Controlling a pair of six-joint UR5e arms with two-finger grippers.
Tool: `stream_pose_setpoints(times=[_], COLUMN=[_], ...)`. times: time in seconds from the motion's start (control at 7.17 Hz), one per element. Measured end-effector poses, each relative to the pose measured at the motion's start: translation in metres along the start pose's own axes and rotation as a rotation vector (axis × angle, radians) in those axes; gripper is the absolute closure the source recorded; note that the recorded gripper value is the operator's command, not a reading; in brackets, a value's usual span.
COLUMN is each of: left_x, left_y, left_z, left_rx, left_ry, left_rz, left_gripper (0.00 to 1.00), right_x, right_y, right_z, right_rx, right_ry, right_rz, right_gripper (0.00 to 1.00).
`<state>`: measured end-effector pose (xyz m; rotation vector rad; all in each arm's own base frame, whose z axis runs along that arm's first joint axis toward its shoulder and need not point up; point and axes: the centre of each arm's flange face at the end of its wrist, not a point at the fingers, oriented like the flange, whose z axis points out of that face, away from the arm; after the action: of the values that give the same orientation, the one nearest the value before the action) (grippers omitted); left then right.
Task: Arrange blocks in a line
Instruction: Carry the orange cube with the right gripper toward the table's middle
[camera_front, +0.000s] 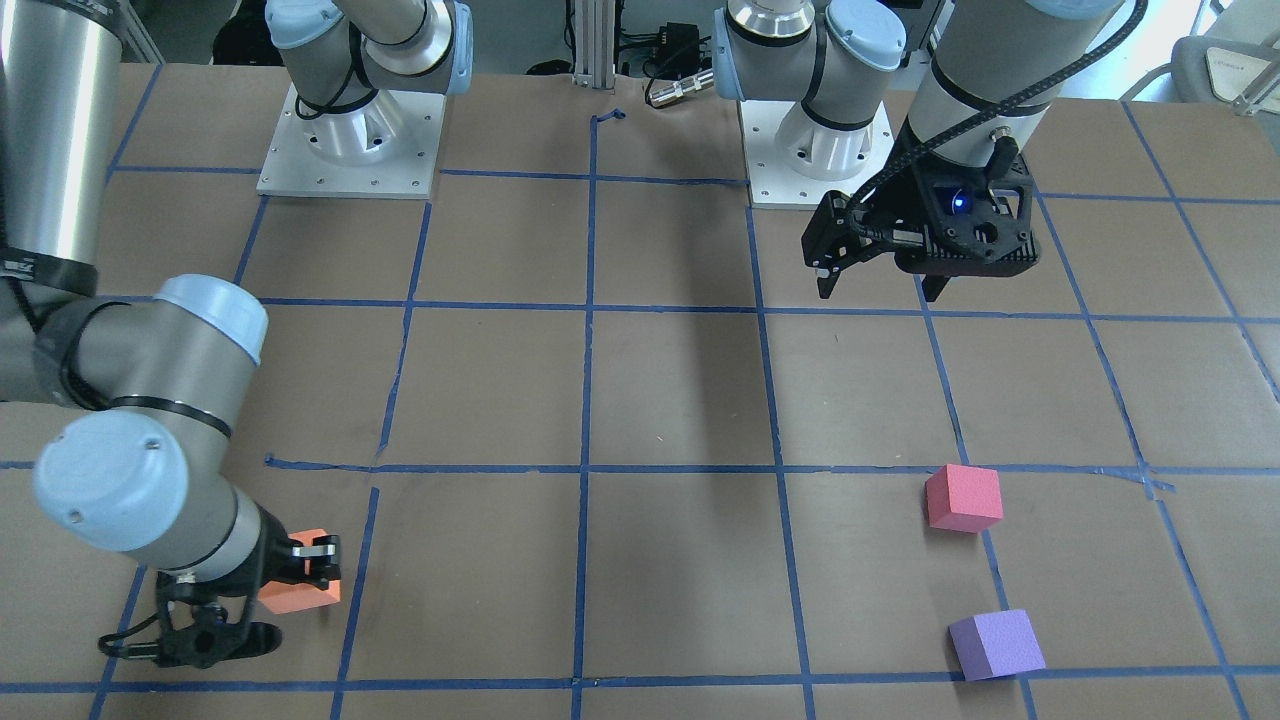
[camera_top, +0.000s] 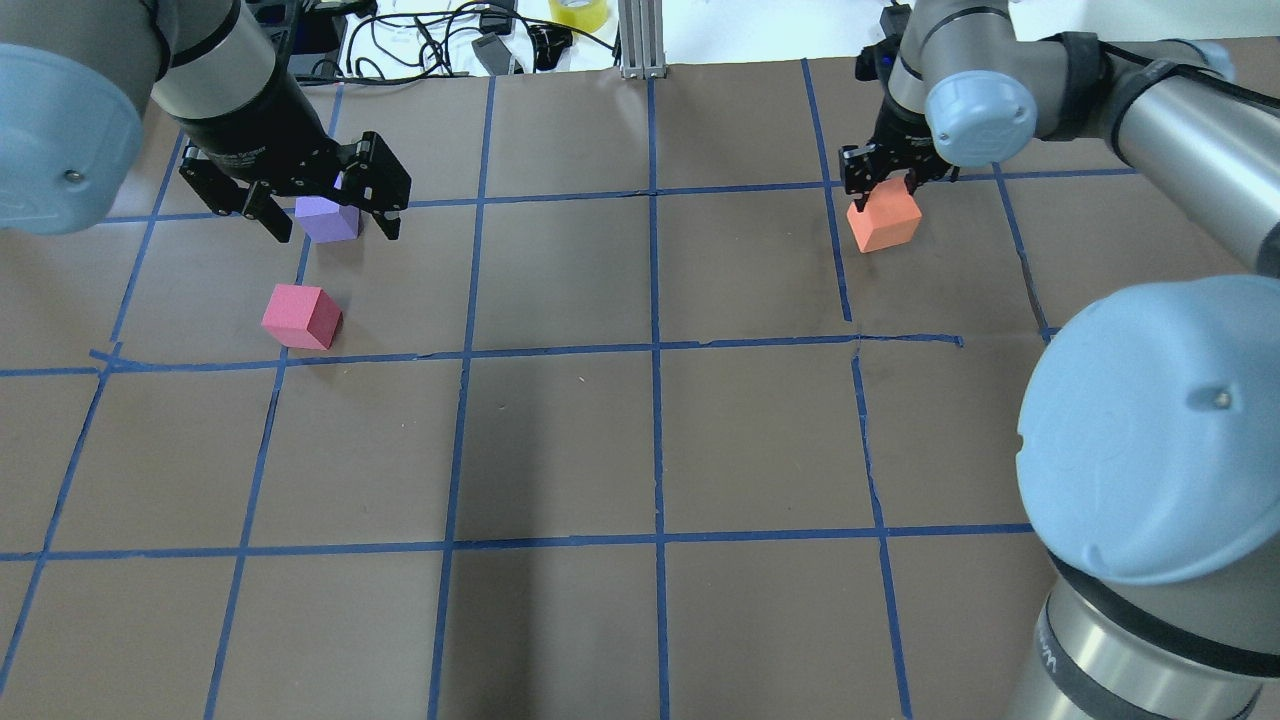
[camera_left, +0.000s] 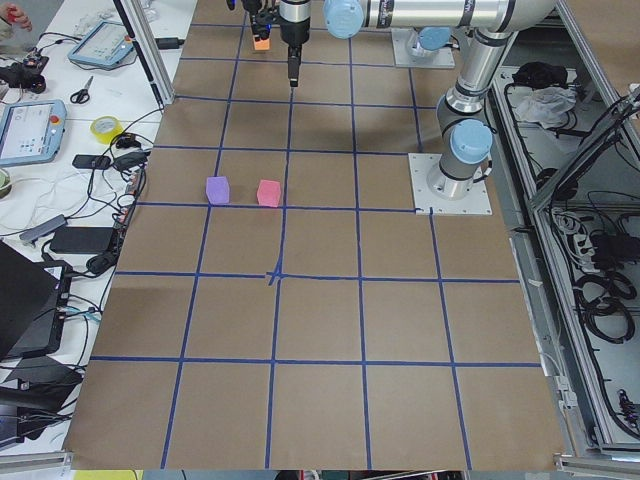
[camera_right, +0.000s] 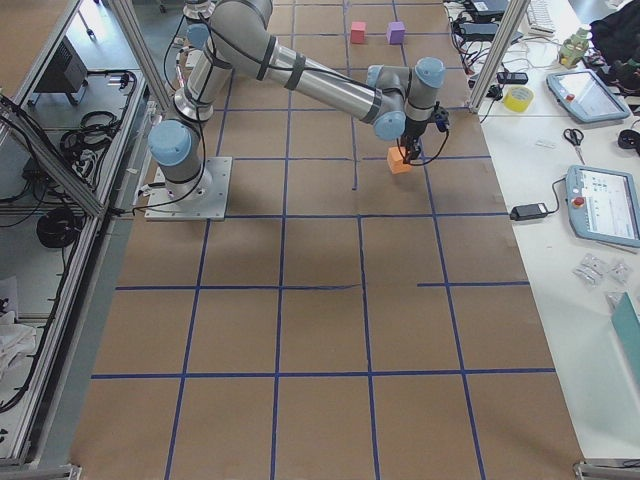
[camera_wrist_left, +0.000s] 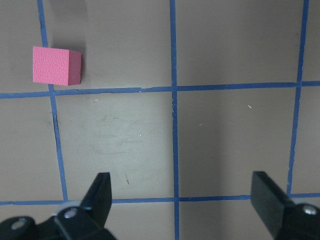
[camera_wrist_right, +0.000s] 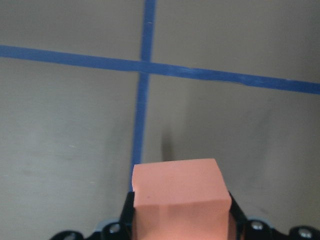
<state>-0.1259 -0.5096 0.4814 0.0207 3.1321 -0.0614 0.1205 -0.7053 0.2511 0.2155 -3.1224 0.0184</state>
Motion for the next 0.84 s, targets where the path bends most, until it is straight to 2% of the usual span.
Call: stream_pose_setpoints(times=[0.56,0.84], left_x=[-0.007,-0.012], left_y=[-0.003,-0.004], left_z=[0.000,0.001], left_rx=[0.007,0.006], left_ry=[-0.001,-0.001], left_rz=[-0.014,-0.020], left_gripper=[0.00,0.00], right_x=[-0.175,-0.231], right_y=[-0.017,-0.020], right_z=[-0.001,0.008], right_rx=[0.042,0.034], right_ry=[-0.051,-0.087], right_rz=[0.032,0.076], right_gripper=[0.63,0.62])
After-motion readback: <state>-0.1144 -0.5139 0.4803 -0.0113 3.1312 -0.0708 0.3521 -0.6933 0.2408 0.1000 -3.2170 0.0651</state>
